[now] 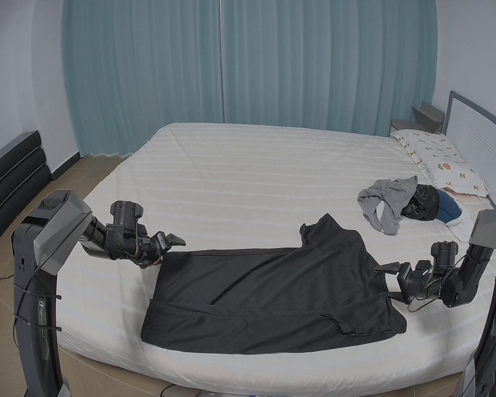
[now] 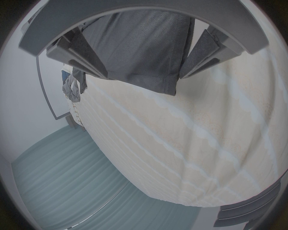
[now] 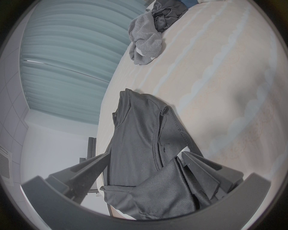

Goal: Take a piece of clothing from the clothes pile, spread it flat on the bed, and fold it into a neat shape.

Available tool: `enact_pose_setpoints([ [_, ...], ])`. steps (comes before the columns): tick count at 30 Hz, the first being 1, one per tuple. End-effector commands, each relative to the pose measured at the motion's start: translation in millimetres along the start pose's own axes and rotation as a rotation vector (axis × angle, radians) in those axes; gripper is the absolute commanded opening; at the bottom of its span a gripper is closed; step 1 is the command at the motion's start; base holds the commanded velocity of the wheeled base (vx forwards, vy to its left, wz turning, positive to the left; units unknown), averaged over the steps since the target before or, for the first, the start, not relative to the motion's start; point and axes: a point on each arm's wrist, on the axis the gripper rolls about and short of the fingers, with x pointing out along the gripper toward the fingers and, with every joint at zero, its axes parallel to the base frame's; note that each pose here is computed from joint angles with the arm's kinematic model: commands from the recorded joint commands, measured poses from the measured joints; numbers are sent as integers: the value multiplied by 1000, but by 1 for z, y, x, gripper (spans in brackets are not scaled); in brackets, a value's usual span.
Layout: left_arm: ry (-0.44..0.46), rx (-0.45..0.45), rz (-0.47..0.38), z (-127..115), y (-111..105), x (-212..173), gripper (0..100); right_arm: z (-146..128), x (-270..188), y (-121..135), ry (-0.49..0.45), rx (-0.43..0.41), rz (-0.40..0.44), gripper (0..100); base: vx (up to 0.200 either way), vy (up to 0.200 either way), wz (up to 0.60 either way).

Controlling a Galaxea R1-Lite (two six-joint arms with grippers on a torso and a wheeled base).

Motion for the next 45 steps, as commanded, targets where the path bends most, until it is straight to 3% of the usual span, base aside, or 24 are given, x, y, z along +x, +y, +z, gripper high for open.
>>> enact_pose_setpoints([
  [1, 4, 1, 7, -2, 1, 2, 100, 0, 0, 0, 1, 1, -1, 100, 0, 0, 0],
  [10, -19, -6, 31, 0, 3, 2, 100, 0, 0, 0, 1, 1, -1, 100, 0, 0, 0],
  [11, -20, -7, 31, 0, 3, 2, 0, 0, 0, 0, 0, 0, 0, 100, 0, 0, 0],
  [25, -58, -28, 78, 3, 6, 1, 0, 1, 0, 0, -2, -1, 2, 100, 0, 0, 0],
  [32, -141, -92, 76, 13, 6, -3, 0, 1, 1, 0, -5, -2, 1, 100, 0, 0, 0],
  [36, -177, -158, 62, 22, 6, -10, 0, 4, -3, 7, -27, -23, 16, 100, 0, 0, 0],
  [45, -178, -180, 72, 24, 11, -12, 0, 13, 8, 28, -115, -96, 36, 100, 0, 0, 0],
])
